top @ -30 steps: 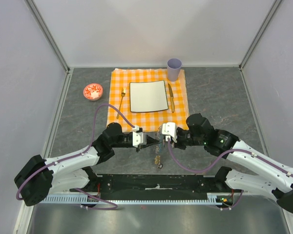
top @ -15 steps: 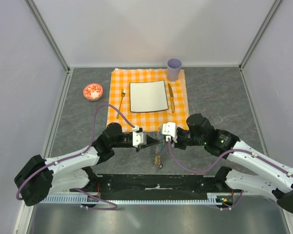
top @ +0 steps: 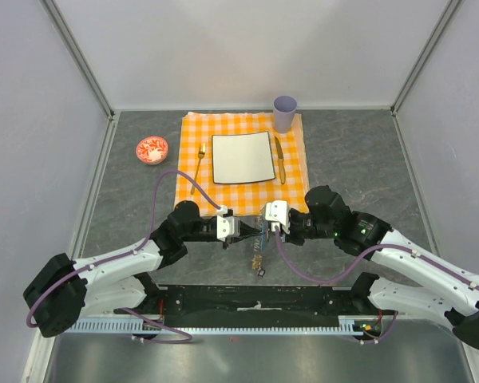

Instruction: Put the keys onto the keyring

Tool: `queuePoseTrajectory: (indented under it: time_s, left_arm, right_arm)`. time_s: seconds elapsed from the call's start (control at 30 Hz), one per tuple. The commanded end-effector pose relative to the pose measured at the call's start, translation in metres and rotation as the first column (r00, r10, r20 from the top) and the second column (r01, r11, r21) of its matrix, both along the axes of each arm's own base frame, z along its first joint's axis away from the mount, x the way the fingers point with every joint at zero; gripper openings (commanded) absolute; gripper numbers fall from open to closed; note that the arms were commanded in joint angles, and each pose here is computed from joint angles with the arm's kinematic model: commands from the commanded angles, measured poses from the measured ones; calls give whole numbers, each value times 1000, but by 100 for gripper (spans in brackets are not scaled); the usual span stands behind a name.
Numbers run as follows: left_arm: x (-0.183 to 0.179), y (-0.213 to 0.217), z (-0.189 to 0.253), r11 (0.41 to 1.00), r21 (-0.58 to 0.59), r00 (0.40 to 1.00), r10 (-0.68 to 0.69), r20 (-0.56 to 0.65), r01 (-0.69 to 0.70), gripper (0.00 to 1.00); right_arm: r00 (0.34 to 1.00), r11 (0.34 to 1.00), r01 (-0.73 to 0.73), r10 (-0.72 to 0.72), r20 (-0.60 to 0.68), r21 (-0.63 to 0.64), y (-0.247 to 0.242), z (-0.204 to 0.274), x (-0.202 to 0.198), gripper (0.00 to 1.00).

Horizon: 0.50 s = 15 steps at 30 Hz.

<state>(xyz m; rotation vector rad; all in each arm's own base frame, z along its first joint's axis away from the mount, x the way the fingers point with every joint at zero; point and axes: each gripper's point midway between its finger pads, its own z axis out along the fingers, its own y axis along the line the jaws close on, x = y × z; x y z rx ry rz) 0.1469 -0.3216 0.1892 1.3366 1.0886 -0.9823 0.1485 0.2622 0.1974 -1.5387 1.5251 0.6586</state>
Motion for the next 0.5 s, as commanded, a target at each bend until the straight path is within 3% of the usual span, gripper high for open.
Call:
queuePoseTrajectory:
  time_s: [0.0, 0.47]
  left_arm:
    - [4, -5, 32, 997, -80, 996, -6, 85, 13, 2]
    - [5, -5, 30, 997, -76, 996, -1, 87, 8, 2]
  right_arm:
    - [999, 999, -28, 27, 28, 45, 6, 18, -1, 0]
    - [999, 999, -7, 5, 41, 47, 3, 21, 1, 0]
